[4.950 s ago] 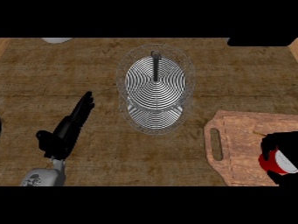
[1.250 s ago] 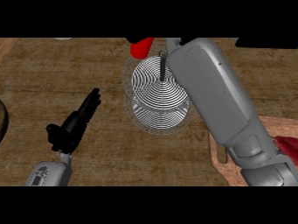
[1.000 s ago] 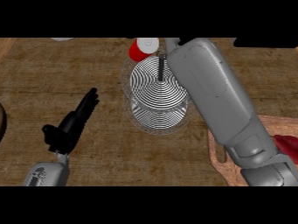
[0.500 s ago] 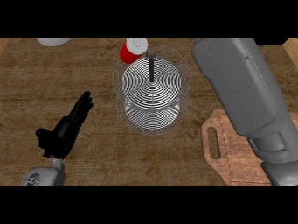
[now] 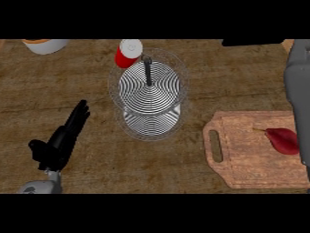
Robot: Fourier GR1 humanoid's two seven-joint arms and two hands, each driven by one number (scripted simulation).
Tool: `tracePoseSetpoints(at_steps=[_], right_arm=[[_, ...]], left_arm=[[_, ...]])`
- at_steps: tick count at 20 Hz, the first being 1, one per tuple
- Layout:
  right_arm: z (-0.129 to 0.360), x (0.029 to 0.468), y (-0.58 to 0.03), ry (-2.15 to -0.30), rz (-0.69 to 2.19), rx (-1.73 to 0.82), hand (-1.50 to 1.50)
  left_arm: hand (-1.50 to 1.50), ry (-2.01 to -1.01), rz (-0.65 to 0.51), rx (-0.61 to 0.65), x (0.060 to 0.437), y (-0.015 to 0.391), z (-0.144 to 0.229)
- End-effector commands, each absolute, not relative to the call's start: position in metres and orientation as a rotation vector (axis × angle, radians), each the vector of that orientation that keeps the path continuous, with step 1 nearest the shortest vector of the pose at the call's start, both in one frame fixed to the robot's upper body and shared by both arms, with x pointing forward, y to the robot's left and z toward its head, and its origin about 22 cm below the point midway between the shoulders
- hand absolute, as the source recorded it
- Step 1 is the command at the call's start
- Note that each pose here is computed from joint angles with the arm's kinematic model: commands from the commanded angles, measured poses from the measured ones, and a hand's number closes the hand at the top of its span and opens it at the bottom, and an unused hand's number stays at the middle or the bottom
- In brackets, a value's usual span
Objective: Pick the can from the cutting board and place it in the tiered basket
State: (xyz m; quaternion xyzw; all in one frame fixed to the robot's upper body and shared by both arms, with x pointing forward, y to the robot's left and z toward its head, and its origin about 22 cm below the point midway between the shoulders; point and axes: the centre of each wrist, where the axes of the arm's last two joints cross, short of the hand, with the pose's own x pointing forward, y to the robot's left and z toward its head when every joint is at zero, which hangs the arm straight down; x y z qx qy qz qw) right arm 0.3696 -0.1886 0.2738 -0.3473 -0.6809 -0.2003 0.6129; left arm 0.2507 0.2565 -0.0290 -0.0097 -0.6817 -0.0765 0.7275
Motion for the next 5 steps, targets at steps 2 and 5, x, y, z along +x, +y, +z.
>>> tracePoseSetpoints(at_steps=[2,5], right_arm=[[0.275,0.305,-0.246,-1.567,-0.514,-0.806,-1.50],[0.258,0.271,-0.275,-1.499,-0.458,-0.810,-1.50]], left_arm=[[0.00,-1.502,-0.155,-0.002,0.249,0.267,-0.028],[0.00,-1.492,-0.144,-0.011,0.240,0.257,-0.038]])
